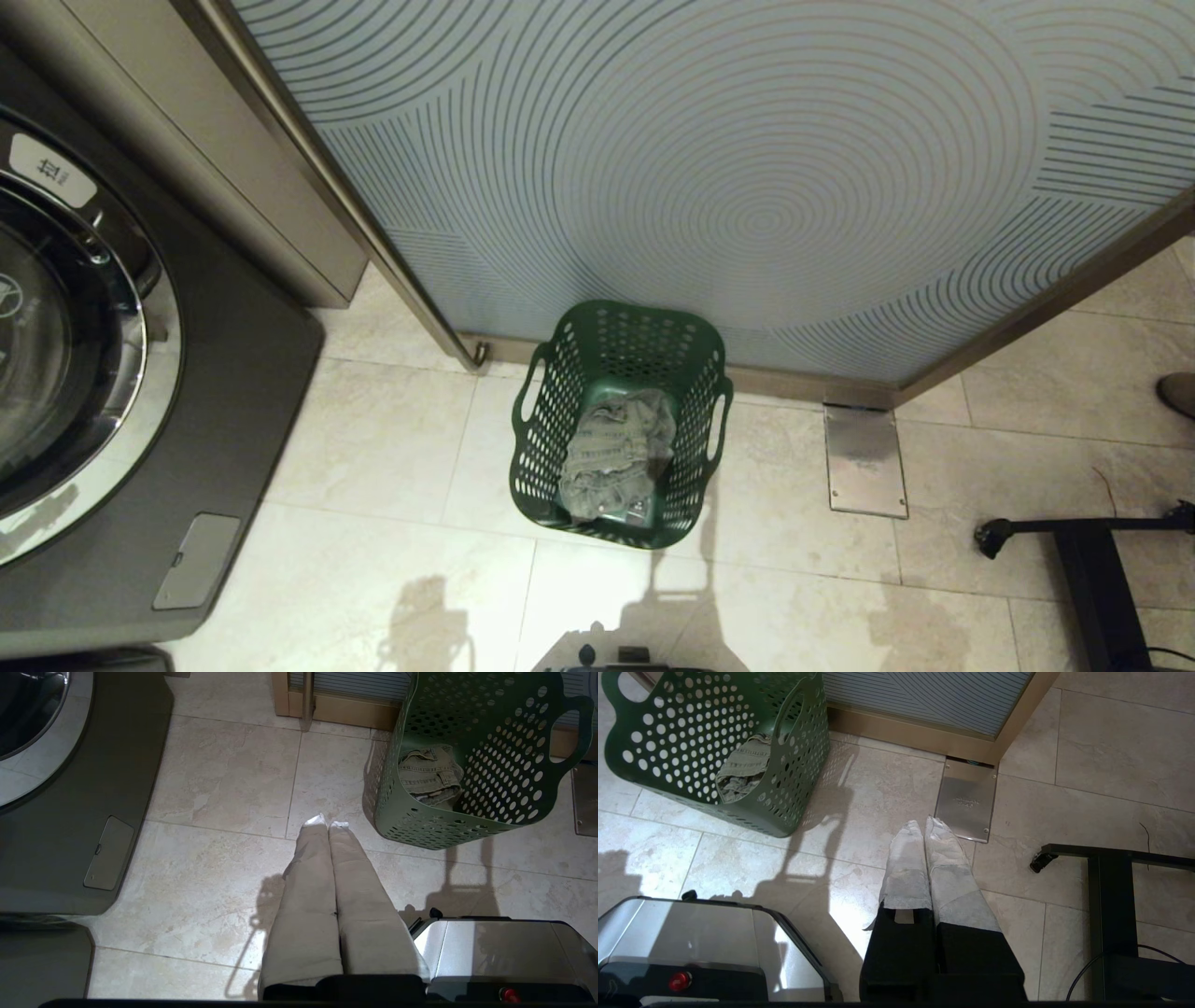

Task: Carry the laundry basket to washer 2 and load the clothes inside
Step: Pick up the clothes basket and put it beside the washing machine

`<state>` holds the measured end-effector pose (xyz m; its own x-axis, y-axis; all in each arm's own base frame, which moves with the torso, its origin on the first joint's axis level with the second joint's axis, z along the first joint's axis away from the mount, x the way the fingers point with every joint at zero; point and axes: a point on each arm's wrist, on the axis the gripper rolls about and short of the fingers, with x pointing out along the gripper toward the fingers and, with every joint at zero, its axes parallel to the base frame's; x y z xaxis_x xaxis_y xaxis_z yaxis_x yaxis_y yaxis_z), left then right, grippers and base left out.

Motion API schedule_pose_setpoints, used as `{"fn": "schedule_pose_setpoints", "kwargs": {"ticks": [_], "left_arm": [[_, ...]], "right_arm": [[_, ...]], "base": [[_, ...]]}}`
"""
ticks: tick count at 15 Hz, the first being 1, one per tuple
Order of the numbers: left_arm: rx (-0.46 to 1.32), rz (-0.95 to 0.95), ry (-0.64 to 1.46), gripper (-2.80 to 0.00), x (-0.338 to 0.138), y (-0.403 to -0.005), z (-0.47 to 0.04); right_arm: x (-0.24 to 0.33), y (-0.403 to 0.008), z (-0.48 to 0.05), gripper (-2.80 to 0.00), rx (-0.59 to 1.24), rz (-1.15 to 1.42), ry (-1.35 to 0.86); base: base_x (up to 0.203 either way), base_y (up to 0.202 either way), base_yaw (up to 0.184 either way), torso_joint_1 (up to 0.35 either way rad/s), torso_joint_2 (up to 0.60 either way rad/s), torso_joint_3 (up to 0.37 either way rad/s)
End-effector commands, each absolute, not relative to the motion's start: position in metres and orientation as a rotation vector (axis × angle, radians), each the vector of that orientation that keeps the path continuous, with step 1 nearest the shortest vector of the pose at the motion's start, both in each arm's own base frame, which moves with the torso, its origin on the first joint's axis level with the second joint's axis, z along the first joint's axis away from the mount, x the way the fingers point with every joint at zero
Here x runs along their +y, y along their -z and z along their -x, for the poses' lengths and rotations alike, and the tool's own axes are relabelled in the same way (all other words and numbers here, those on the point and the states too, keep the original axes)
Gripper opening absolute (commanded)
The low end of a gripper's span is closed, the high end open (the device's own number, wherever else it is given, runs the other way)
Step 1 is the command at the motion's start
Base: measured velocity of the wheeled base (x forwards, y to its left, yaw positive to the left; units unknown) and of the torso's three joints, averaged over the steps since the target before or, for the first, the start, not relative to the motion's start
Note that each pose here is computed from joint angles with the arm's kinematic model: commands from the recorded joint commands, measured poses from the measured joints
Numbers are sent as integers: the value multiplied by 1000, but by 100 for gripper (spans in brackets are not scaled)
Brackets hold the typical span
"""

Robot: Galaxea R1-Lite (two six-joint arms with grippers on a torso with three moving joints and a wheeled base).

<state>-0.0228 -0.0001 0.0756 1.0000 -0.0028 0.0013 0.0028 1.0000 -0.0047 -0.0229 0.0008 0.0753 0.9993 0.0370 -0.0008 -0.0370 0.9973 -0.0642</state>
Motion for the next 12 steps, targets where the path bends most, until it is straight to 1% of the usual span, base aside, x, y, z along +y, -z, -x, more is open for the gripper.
{"fn": "schedule_pose_setpoints", "kwargs": {"ticks": [1, 2, 4, 6, 7, 9, 10, 12], "left_arm": [[-3, 5, 1, -280, 0, -76, 23], [-16, 5, 4, -280, 0, -80, 24], [-66, 4, 11, -280, 0, -107, 31], [-72, 5, 13, -280, 0, -151, 35], [-41, 6, 14, -280, 0, -173, 30], [64, 8, 21, -280, 0, -207, 5], [145, 11, 29, -280, -1, -217, -16], [320, 30, 60, -280, -1, -223, -62]], "right_arm": [[1, -76, 23, -280, -4, 63, -34], [1, -82, 25, -280, -26, 62, -26], [0, -113, 35, -280, -100, 62, -1], [0, -168, 49, -280, -135, 59, 17], [0, -197, 51, -280, -120, 57, 25], [-1, -245, 28, -280, 4, 53, 33], [-1, -263, 8, -280, 83, 51, 34], [-1, -280, -39, -280, 244, 44, 28]], "base": [[0, 0, 0, 0, 0, 0], [0, 0, 0, 0, 0, 0], [0, 0, 0, 0, 0, 0], [0, 0, 0, 0, 0, 0], [0, 0, 0, 0, 0, 0], [0, 0, 0, 0, 0, 0], [0, 0, 0, 0, 0, 0], [0, 0, 0, 0, 0, 0]]}}
